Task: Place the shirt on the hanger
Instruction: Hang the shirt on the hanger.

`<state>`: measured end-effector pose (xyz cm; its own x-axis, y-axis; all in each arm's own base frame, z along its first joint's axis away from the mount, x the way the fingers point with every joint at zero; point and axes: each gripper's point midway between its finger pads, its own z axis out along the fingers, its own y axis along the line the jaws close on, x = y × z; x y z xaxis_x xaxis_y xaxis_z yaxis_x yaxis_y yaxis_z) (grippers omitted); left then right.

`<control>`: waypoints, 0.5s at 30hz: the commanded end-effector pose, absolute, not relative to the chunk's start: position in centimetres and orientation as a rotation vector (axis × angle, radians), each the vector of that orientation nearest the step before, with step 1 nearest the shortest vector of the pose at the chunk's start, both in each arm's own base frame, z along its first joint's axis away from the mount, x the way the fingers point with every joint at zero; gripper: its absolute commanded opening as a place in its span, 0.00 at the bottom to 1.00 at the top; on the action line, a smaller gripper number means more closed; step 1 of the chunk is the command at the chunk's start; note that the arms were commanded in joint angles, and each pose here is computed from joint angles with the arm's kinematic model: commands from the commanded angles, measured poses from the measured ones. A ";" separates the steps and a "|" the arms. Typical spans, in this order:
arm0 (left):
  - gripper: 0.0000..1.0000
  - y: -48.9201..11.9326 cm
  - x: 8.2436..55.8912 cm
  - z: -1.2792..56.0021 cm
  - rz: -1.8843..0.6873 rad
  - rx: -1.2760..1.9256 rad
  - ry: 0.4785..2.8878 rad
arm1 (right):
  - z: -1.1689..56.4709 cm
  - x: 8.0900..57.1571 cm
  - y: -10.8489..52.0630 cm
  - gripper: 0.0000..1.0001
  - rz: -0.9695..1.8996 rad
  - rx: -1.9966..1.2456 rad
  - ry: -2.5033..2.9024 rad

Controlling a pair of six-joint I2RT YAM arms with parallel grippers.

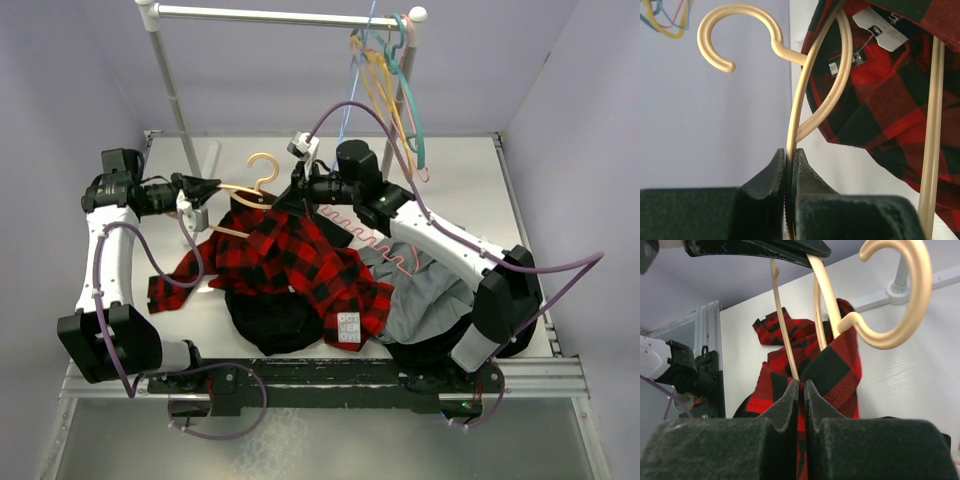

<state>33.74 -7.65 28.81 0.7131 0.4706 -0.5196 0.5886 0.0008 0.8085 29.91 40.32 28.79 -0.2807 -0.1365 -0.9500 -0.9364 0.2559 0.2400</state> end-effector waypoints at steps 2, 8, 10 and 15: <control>0.00 -7.7 36.4 32.2 0.040 1.602 0.754 | 32.3 29.9 41.3 0.00 1.161 -0.960 1.594; 0.00 -7.9 37.1 33.4 0.031 1.552 0.766 | 31.2 29.8 41.3 0.00 1.155 -0.950 1.617; 0.00 -8.4 36.7 33.5 0.001 1.546 0.760 | 31.3 30.2 41.3 0.00 1.143 -0.934 1.612; 0.00 -10.0 34.6 32.9 -0.067 1.586 0.712 | 34.1 31.2 40.1 0.01 1.051 -0.875 1.542</control>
